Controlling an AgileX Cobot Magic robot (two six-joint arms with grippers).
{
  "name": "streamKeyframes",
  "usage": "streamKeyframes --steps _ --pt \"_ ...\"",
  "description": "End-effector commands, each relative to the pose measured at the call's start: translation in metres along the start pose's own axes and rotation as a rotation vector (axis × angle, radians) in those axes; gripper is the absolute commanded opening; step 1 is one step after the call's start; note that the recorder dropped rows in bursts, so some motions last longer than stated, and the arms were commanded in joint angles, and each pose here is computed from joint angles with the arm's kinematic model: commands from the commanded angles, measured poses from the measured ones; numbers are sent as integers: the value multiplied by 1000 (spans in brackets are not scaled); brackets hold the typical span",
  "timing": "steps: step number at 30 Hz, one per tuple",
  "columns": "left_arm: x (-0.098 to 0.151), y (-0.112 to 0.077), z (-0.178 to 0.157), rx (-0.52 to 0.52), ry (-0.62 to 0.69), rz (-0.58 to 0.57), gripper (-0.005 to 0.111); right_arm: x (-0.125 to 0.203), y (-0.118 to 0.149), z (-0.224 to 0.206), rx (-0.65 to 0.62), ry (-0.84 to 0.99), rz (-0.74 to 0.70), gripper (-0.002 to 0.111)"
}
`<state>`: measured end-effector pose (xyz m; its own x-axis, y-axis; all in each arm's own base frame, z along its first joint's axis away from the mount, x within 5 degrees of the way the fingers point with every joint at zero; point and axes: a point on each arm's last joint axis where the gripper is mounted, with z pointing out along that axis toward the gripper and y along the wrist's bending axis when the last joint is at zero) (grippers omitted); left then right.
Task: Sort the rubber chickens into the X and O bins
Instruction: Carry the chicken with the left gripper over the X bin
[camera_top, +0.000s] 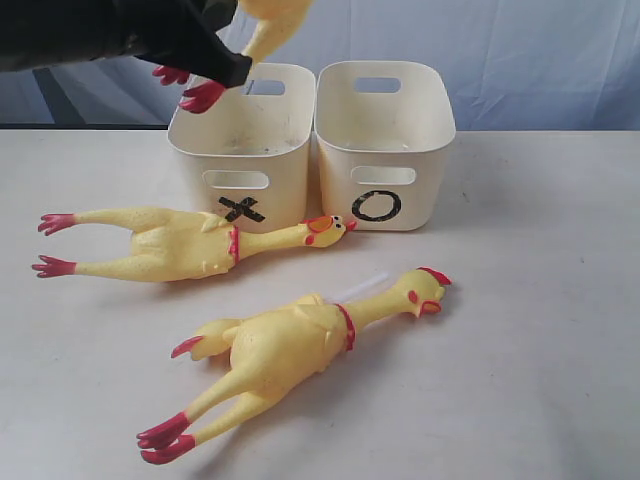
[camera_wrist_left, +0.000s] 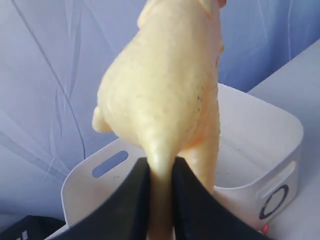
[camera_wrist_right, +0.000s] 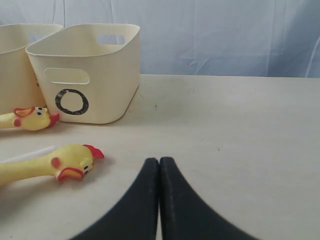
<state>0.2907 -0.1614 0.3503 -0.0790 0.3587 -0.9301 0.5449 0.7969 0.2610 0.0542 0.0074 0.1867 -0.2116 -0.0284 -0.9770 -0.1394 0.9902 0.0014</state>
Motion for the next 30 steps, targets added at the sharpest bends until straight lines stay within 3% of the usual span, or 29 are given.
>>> streamKeyframes --steps 1,7,15,22,30 --pt "-2 16 15 -48 -3 -61 0 0 0 0 7 -12 -5 0" --pt "5 32 35 -12 77 -168 0 0 0 0 7 -12 -5 0" --pt "17 40 57 -5 222 -189 0 0 0 0 7 -12 -5 0" --pt "31 59 80 -157 436 -147 0 0 0 0 7 -12 -5 0" --pt "37 60 104 -154 423 -130 0 0 0 0 7 -12 -5 0"
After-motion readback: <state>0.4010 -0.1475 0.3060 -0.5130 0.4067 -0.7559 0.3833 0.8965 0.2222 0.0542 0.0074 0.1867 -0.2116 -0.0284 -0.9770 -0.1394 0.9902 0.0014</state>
